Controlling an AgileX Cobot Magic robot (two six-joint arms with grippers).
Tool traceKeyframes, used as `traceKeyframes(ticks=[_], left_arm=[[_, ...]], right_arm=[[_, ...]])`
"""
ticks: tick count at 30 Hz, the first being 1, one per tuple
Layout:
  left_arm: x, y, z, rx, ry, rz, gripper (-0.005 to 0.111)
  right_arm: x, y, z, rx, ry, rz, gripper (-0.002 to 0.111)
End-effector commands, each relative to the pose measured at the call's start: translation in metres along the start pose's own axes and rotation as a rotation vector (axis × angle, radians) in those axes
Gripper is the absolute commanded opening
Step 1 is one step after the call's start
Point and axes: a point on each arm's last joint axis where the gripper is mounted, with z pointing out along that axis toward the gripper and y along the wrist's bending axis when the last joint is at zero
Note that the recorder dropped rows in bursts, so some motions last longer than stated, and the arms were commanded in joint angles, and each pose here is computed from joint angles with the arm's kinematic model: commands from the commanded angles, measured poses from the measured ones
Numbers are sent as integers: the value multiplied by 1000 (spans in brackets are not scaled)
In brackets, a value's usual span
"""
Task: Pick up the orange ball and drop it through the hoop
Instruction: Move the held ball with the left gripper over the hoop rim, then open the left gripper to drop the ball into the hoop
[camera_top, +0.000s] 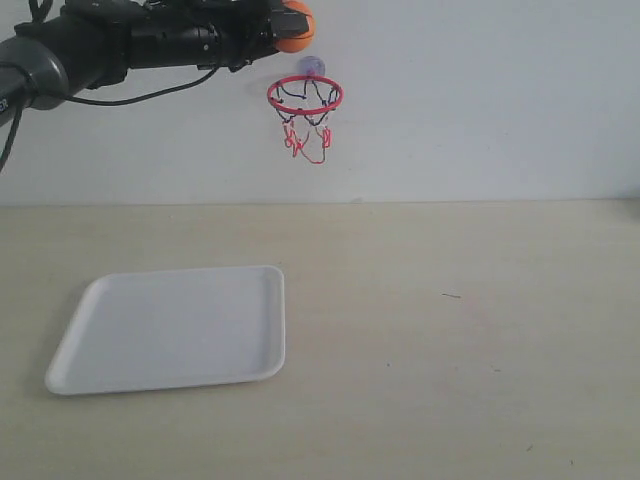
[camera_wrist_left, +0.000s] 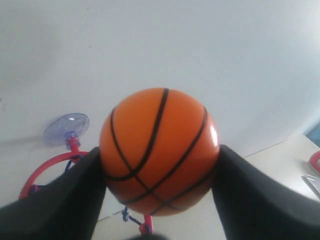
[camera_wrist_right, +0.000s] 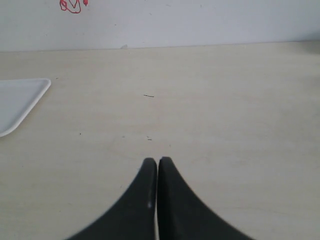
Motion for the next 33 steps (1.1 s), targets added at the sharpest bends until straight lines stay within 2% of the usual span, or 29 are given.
traceKeyframes(ticks=[1,5,9,22,24,26,27,29,31,33], left_arm=[[-3,2,-2,-8,-12,9,4],[6,6,2,14,12,-21,4],[9,13,6,-7,-27,-34,4],[9,12,7,7,-29,-3,6],[10,11,7,19,-18,-3,12],[12,10,7,37,-2,-3,29],[12,10,7,36,-2,-3,44],[13,12,6,21,14,20,62],[14,13,6,9,27,43,70],[14,13,6,7,29,47,74]], right_arm=[[-1,0,0,-2,-9,-4,0],[-1,0,0,-2,-9,-4,0],[-1,0,0,-2,-9,-4,0],[-1,0,0,-2,-9,-4,0],[-1,0,0,-2,-9,-4,0],[-1,0,0,-2,-9,-4,0],[-1,0,0,-2,-9,-4,0],[-1,0,0,-2,-9,-4,0],[-1,0,0,-2,-9,-4,0],[-1,0,0,-2,-9,-4,0]])
